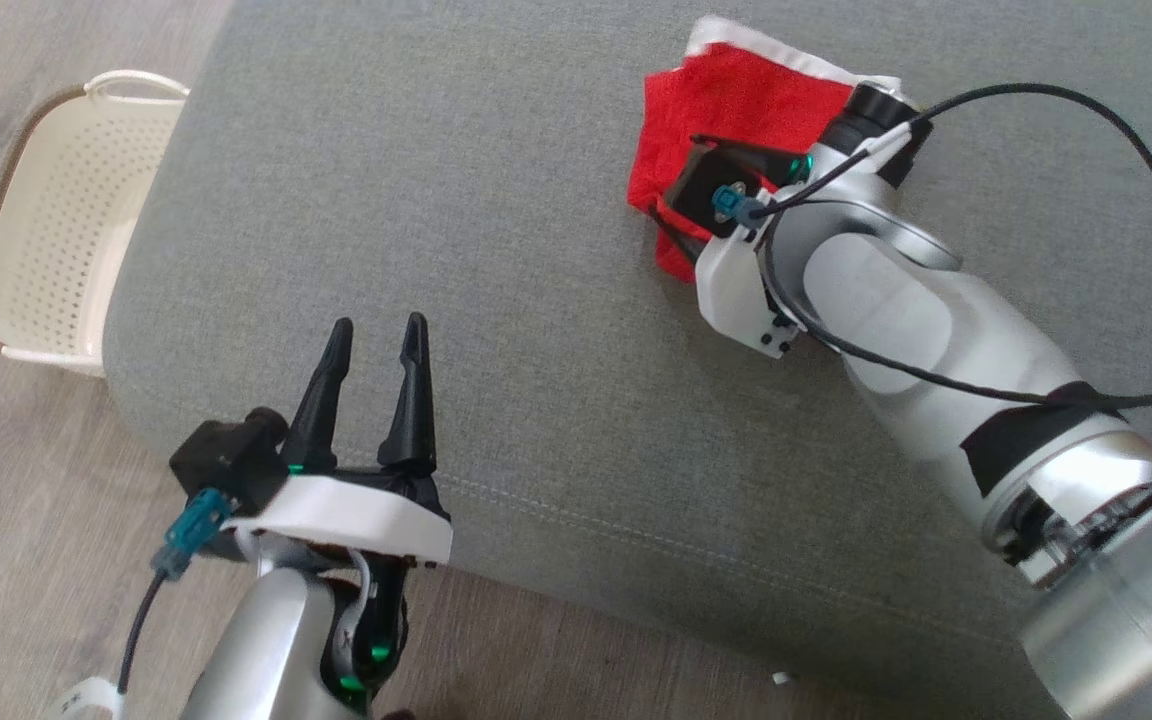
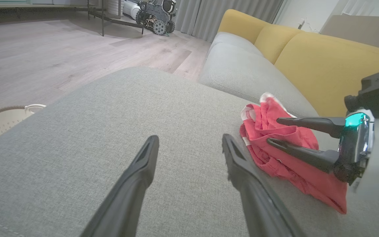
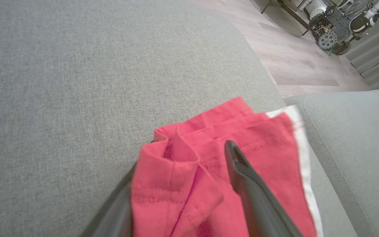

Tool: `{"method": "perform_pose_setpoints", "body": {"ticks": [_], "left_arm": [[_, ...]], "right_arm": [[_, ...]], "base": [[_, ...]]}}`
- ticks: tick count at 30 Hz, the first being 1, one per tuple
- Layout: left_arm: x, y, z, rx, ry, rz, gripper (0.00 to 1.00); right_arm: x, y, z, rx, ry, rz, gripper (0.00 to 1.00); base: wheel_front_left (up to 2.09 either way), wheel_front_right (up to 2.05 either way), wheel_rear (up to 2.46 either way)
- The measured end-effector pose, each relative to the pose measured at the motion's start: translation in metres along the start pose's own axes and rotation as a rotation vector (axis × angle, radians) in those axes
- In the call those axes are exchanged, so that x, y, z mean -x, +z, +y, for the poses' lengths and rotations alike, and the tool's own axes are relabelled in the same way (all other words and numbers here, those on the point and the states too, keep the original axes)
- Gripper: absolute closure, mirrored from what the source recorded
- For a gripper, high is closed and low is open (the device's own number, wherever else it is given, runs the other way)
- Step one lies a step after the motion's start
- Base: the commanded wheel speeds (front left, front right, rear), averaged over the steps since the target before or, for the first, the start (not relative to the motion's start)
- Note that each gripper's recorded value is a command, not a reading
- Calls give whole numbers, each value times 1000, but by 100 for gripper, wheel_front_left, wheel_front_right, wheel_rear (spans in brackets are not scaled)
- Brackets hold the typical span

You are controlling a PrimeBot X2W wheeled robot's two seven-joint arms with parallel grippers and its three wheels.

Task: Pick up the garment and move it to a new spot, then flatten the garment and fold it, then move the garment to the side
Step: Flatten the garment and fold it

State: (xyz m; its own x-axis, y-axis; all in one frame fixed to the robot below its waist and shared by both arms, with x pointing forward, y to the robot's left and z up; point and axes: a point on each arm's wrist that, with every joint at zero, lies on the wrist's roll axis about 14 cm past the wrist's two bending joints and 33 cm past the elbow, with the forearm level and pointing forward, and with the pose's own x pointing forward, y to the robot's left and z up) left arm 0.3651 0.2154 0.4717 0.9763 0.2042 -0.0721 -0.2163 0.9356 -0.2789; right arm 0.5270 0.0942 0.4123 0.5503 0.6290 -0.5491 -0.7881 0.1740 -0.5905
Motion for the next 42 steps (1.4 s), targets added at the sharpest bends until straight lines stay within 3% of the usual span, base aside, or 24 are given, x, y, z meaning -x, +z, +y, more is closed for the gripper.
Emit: {"method": "perform_pose_setpoints", "body": {"ticks": [10, 15, 22, 29, 35, 42], "left_arm": [[0, 1, 1, 5, 8, -3, 0], [-3, 1, -3, 7, -6, -5, 0], [-11, 10, -14, 5, -41, -37, 0], [-20, 28, -31, 5, -99, -99, 0], [-25, 39, -52, 18, -163, -136, 0], [-27, 46, -65, 18, -202, -159, 0]], "right_arm": [[-2, 9, 23, -38, 61, -29, 0], [4, 24, 26, -158, 69, -89, 0], [32, 19, -43, -398, -113, -185, 0], [73, -7, -90, -621, -310, -244, 0], [107, -40, -99, -786, -434, -258, 0], [146, -66, -93, -814, -552, -297, 0]], "base": [[0, 0, 0], [0, 0, 0], [0, 0, 0], [0, 0, 0], [0, 0, 0], [0, 0, 0]]}}
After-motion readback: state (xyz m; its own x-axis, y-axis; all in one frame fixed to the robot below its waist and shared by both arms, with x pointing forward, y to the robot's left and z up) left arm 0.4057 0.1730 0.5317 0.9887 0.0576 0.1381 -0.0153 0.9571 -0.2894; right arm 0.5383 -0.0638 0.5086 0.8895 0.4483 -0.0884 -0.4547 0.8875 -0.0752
